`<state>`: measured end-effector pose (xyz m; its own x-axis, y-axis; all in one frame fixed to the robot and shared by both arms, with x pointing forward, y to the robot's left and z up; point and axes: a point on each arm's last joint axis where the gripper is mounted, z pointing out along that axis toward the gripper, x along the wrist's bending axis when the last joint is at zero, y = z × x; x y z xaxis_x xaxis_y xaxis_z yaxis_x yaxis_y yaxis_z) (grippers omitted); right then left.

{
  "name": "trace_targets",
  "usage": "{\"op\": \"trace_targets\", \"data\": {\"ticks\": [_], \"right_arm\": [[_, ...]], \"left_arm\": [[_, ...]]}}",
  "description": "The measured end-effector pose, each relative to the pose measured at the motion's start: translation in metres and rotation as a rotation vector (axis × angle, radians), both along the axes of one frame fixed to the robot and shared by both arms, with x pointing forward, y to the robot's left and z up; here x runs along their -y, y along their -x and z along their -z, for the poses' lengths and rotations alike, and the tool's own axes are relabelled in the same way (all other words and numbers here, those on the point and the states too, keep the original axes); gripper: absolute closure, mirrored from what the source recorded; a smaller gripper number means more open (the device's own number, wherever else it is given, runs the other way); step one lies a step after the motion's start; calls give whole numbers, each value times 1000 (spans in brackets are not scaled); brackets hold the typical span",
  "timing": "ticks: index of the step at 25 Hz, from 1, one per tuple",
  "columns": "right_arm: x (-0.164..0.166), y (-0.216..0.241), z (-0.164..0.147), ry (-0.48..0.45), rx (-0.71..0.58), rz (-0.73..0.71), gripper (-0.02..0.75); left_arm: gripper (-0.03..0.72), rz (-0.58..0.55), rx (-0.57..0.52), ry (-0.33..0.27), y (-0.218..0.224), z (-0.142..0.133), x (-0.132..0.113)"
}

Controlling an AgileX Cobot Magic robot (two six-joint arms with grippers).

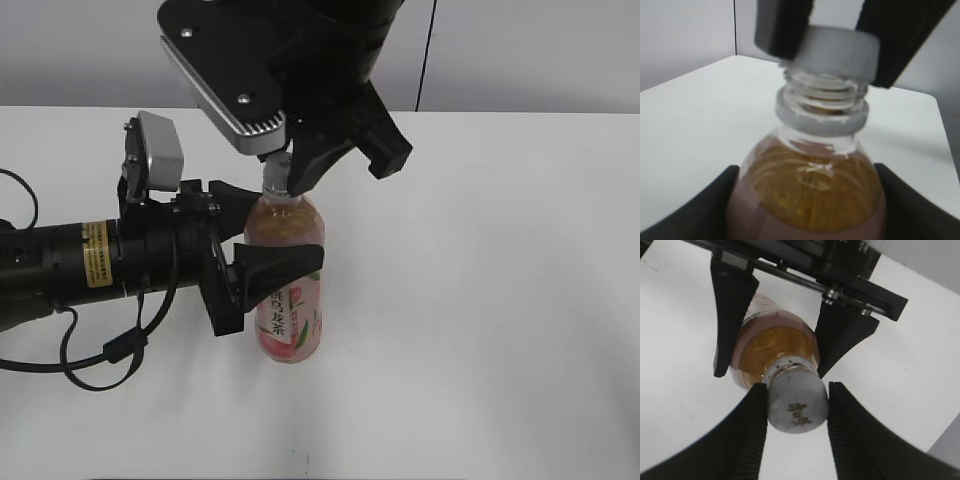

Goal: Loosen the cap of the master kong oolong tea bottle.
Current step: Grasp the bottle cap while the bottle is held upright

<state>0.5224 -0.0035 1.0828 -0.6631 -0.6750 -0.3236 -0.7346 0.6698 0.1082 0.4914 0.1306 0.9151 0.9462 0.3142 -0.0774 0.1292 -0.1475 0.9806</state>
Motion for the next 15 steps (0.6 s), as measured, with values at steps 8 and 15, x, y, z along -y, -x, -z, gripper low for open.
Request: {"op": "trace_targets", "data": {"ticks": [8,15], "right_arm": [[0,0,0,-1,-1,1,464],[0,-1,-11,-23,27,10,464]], "left_arm": [[223,-1,0,0,0,0,0],[223,-1,-1,0,0,0,0]]}}
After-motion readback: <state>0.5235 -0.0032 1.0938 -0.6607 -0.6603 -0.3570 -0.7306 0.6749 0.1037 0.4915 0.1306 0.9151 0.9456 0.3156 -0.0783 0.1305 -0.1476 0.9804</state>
